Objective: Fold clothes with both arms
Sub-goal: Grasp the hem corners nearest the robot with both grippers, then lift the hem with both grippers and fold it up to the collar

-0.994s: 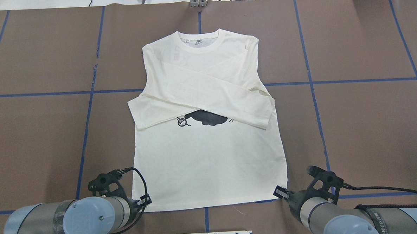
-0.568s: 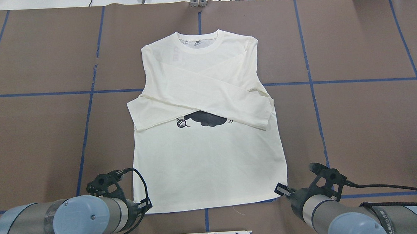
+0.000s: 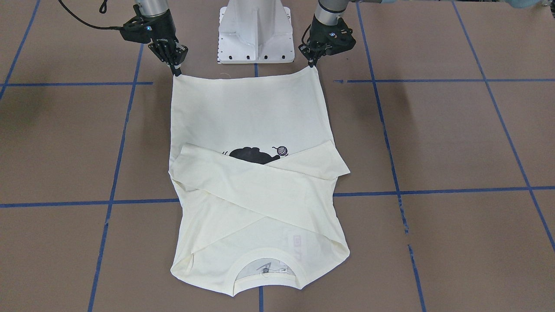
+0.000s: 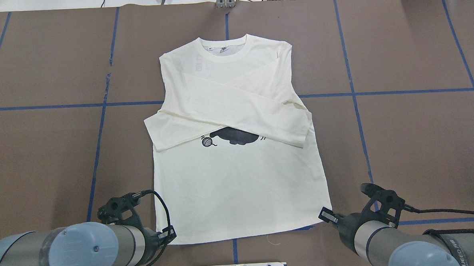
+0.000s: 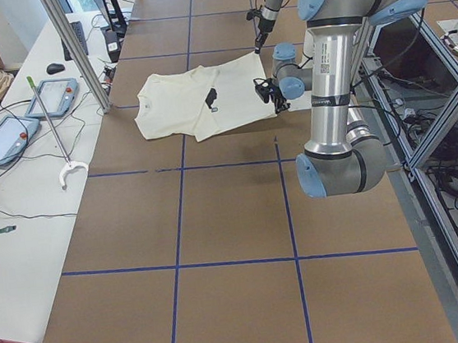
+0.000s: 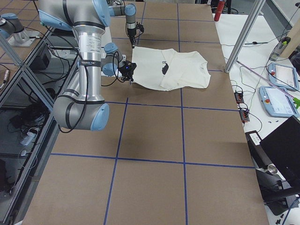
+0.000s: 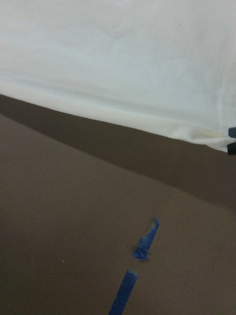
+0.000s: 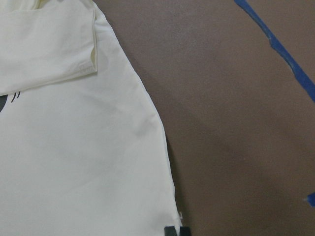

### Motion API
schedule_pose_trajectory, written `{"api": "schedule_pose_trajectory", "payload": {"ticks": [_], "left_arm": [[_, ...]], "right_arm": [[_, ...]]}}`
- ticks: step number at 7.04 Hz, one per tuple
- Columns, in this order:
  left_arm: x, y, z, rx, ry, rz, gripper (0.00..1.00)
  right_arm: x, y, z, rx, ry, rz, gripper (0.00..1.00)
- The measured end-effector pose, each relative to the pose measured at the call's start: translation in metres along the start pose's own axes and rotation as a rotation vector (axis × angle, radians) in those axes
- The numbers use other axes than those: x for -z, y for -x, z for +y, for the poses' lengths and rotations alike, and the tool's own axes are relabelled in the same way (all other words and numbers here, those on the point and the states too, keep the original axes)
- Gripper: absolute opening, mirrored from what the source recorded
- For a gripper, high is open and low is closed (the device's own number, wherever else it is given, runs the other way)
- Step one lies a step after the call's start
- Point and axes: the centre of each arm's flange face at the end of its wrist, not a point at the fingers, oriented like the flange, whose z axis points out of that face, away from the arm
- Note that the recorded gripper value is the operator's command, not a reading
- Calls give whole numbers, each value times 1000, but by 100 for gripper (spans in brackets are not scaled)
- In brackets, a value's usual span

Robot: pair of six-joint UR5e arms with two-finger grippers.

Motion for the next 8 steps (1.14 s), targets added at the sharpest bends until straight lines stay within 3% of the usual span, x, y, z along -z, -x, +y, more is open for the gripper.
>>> {"api": "schedule_pose_trajectory", "payload": {"ticks": [2, 5, 6, 7, 8], "left_arm": [[60, -7, -12, 10, 3, 94, 0], [75, -7, -13, 17, 18, 112, 0], [83, -12, -15, 16, 23, 131, 0], [91, -27, -32, 12, -7, 164, 0], [93, -53, -67, -15, -77, 194, 0]], "right_arm": [[59, 3, -17, -18, 37, -55, 0], [92, -6, 9, 27, 133, -58, 0], [96, -3, 5, 22, 130, -69, 0], [95, 4, -14, 7, 86, -86, 0], [89, 17, -39, 16, 24, -109, 0]]}}
